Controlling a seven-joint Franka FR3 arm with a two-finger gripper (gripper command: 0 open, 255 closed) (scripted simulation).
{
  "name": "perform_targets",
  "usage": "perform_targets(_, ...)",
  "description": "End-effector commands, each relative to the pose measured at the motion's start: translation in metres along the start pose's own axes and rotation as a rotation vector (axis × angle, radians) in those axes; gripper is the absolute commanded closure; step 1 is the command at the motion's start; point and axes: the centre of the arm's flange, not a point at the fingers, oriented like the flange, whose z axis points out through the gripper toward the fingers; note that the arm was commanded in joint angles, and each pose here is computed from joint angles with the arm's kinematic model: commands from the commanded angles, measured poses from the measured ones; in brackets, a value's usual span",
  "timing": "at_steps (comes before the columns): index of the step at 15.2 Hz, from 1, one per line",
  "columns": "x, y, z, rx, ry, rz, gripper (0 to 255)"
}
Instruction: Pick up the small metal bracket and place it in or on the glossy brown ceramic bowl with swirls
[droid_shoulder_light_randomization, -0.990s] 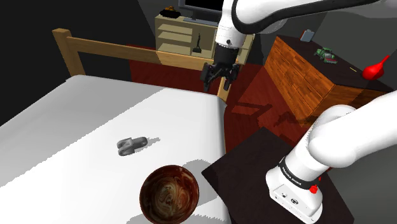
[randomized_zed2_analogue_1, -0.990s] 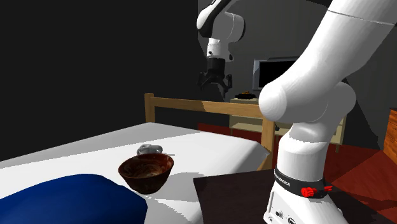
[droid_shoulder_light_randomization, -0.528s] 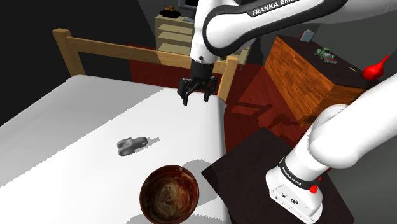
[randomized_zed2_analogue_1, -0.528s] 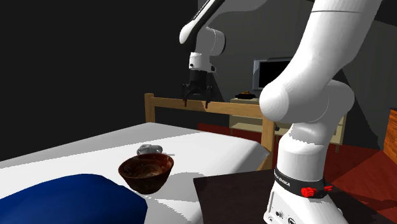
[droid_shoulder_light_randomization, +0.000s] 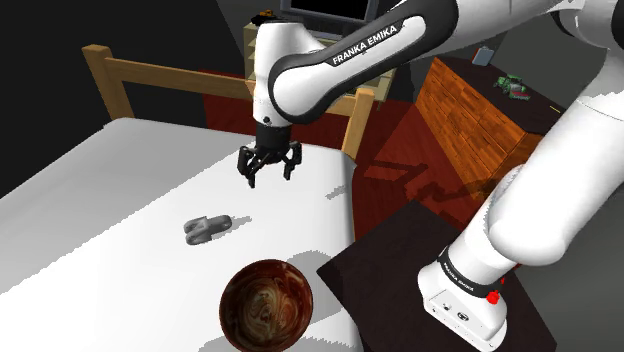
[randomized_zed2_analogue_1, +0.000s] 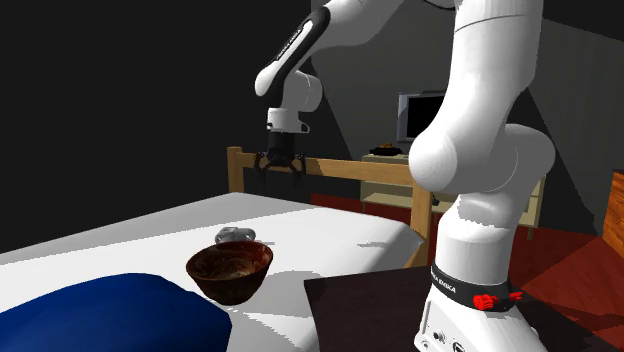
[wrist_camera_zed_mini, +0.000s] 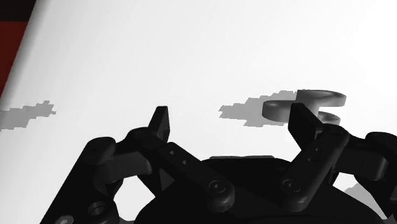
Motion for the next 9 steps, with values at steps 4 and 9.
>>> perform_targets(4,0.017,-0.051,0.043,-0.006,0.0,-0.004,0)
perform_targets(9,0.033,-0.102,0.083,-0.013,0.0,-0.008,0)
